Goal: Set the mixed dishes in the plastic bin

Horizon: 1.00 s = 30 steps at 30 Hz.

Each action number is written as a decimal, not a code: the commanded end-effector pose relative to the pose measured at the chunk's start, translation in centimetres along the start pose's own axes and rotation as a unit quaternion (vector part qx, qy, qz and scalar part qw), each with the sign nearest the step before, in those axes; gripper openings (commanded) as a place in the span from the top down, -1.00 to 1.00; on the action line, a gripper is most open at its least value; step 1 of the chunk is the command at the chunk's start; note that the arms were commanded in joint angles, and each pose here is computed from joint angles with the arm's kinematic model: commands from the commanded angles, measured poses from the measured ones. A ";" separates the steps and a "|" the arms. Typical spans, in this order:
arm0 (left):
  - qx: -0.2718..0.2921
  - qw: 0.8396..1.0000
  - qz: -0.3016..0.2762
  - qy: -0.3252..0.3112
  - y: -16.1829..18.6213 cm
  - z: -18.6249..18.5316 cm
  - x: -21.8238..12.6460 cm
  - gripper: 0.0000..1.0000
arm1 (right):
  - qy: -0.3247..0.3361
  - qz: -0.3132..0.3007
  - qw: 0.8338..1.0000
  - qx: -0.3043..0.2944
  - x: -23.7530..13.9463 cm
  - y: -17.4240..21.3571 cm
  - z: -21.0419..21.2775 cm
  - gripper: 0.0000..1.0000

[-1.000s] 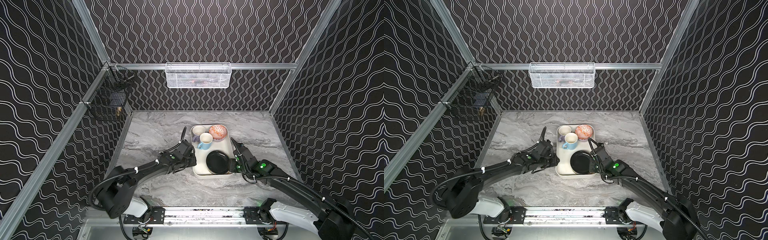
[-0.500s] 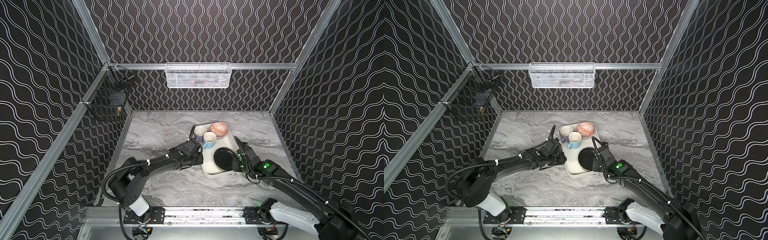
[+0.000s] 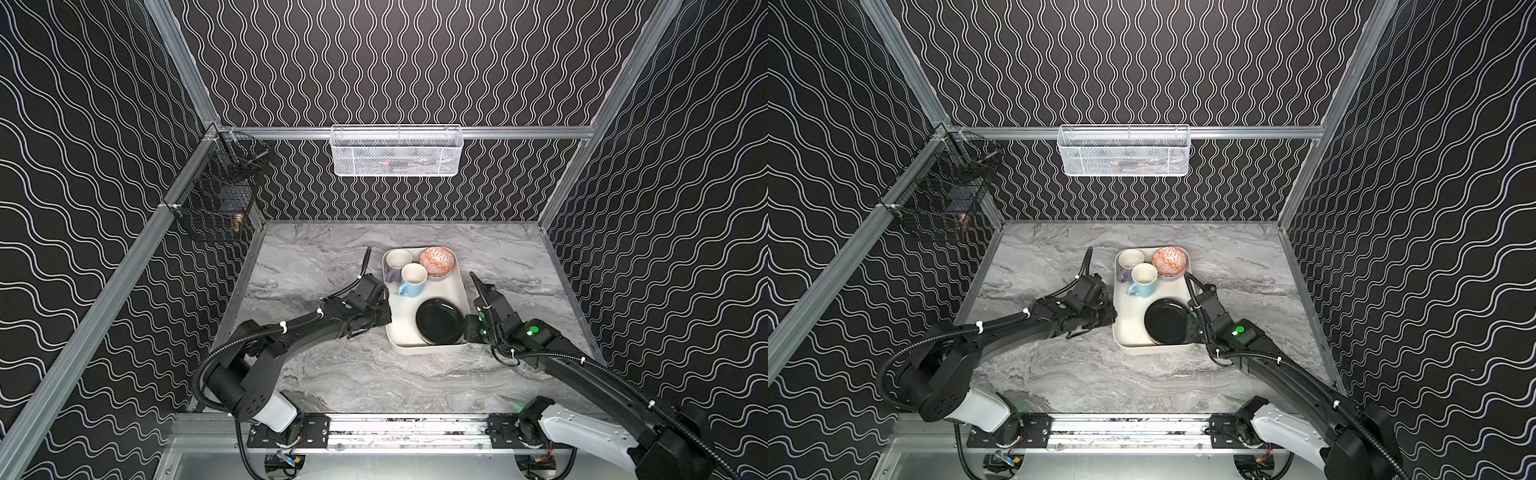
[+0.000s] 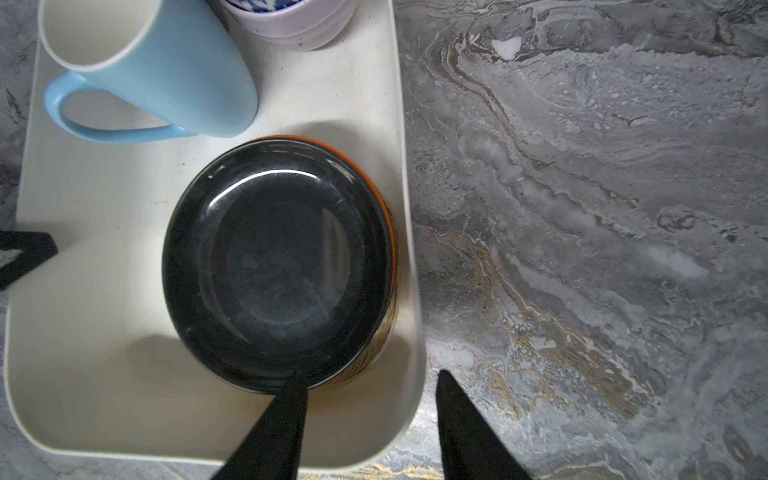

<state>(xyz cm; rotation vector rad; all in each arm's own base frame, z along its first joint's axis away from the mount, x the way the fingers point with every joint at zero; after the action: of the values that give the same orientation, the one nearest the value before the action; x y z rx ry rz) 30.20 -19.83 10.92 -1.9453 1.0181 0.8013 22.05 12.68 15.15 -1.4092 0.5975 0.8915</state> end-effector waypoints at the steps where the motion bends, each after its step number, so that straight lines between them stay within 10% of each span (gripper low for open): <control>1: 0.007 0.999 0.005 -0.034 0.2 1.7 -0.5 0.63 | -0.006 -0.003 1.000 -0.001 0.3 -0.3 0.3 -0.04; 5: 0.010 0.999 -0.001 -0.037 0.0 2.0 -1.0 0.53 | -0.012 0.004 1.000 -0.002 0.6 -0.4 0.7 -0.04; 12: 0.018 1.000 -0.005 -0.004 -0.5 0.5 -2.6 -0.39 | -0.018 -0.003 1.000 -0.002 0.3 -1.1 1.0 -0.18; 16: 0.034 0.999 -0.035 -0.001 -1.7 -0.3 -5.0 -0.97 | -0.011 -0.017 1.000 -0.007 0.0 -1.8 0.9 -0.77; 30: 0.072 0.928 -0.345 -0.117 -10.6 4.6 -11.6 -0.97 | 0.162 -0.148 0.972 0.085 2.2 -9.7 -10.5 -0.99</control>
<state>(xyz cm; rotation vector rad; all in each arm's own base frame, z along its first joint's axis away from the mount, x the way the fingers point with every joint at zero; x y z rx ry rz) 31.82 -8.71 19.98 -1.8663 0.3550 0.6265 29.99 5.05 16.12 -1.4084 0.7223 0.5241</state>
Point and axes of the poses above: each gripper's point midway between its finger pads, its own x axis out along the fingers, its own z axis along the line the jaws close on, y = z × x, the point moved 4 cm from there along -x, back along the fingers, and after that the axes turned 9 degrees about -x, right-handed, at the moved point
